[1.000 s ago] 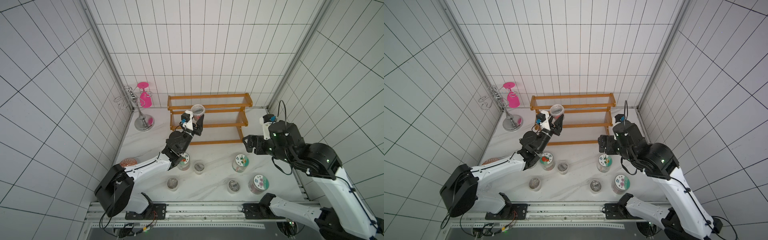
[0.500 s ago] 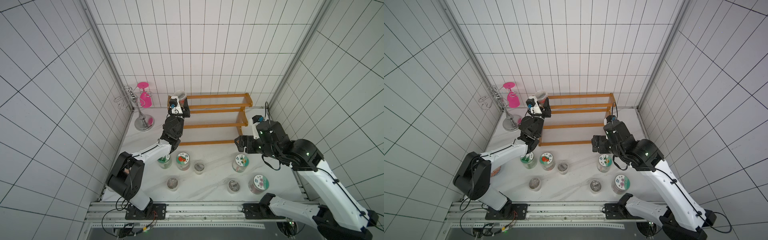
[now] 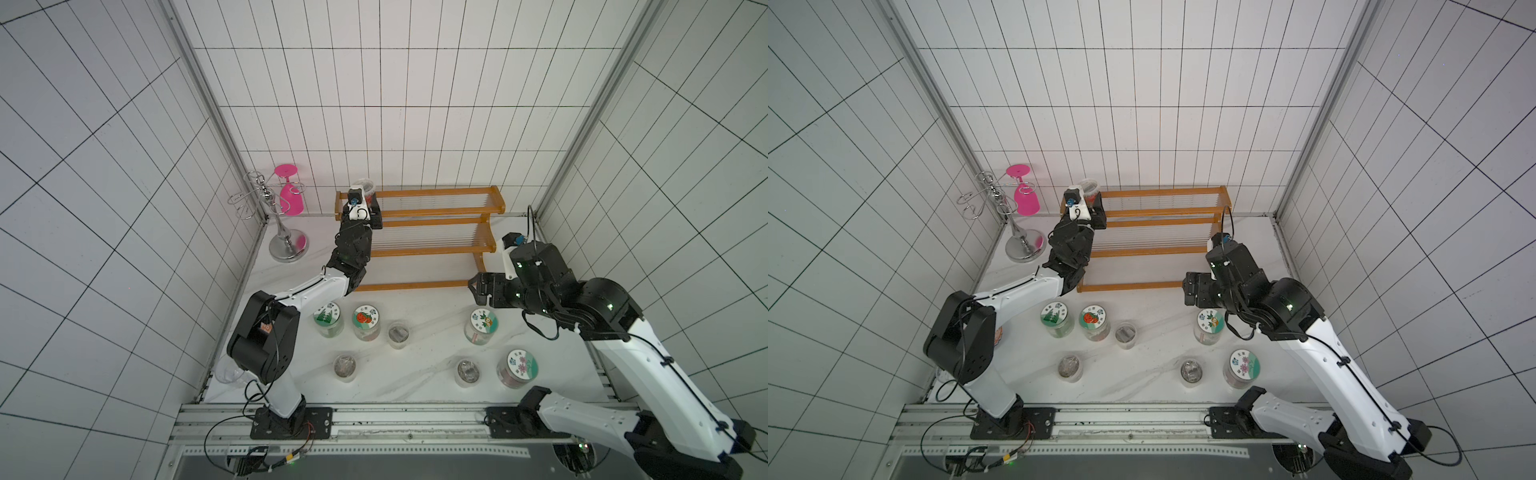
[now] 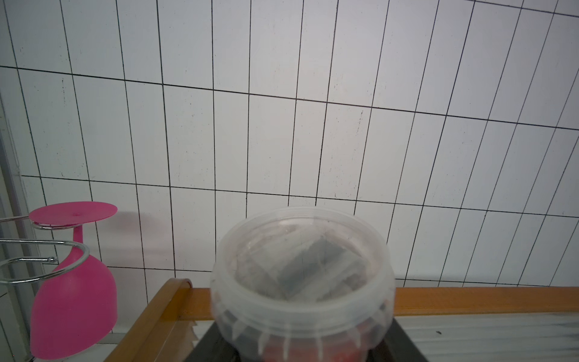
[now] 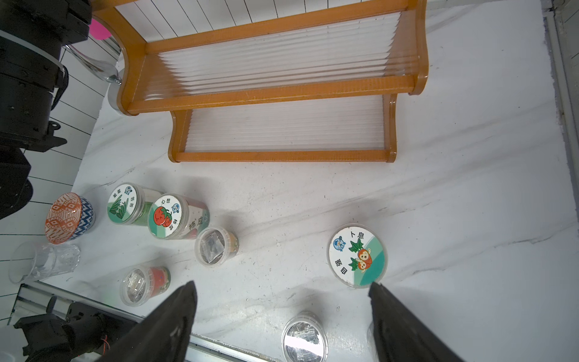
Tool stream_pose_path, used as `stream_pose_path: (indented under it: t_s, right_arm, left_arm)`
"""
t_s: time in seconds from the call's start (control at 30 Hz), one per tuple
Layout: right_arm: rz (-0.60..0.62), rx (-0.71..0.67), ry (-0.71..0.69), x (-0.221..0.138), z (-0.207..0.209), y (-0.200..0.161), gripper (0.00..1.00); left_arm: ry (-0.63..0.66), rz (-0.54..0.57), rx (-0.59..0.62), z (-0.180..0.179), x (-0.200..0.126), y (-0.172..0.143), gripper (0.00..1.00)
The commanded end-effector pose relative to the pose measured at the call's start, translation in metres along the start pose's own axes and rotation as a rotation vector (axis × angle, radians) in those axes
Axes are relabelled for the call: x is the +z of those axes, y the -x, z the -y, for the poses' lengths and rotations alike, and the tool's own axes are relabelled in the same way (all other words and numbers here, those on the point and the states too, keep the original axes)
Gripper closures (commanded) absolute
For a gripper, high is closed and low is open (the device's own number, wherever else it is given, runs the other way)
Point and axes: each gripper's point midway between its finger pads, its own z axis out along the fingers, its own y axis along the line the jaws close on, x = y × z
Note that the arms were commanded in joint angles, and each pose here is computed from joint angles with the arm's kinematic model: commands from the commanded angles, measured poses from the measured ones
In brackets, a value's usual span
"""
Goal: Place the seed container on the shelf
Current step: Place the seed jar on the shelf.
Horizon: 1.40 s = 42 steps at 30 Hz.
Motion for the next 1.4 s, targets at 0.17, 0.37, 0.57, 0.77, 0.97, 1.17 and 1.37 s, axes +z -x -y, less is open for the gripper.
stream_pose_path:
  t_s: [0.17,0.37,0.57,0.77,0.97,1.17,1.37]
  right_arm:
    - [0.0,0.024,-0.014,-0.002,0.008,-0.004,0.11]
    - [0.006,0.028,-0.027,-0.004,0.013,-0.004,0.11]
    - [0.003,0.031,-0.026,-0.004,0.014,-0.005,0.11]
    - [0.0,0.033,-0.023,-0.003,0.014,-0.006,0.1]
    - [-0.001,0.035,-0.021,-0.004,0.014,-0.006,0.1]
    - [-0.005,0.037,-0.024,-0.003,0.016,-0.008,0.1]
    - [-0.012,0.03,-0.025,0.0,0.016,-0.01,0.1]
  left_arm:
    - [0.025,-0.09,0.065,-0.002,0.015,-0.017,0.46]
    - [0.044,-0.117,0.083,-0.007,0.016,-0.023,0.45]
    - [0.074,-0.135,0.095,-0.013,0.014,-0.025,0.26]
    - [0.08,-0.142,0.107,-0.017,0.007,-0.022,0.21]
    - [0.051,-0.164,0.102,-0.017,-0.006,-0.014,0.18]
    - [0.012,-0.215,0.123,-0.018,-0.021,-0.007,0.17]
    - [-0.04,-0.252,0.119,-0.02,-0.044,0.004,0.16]
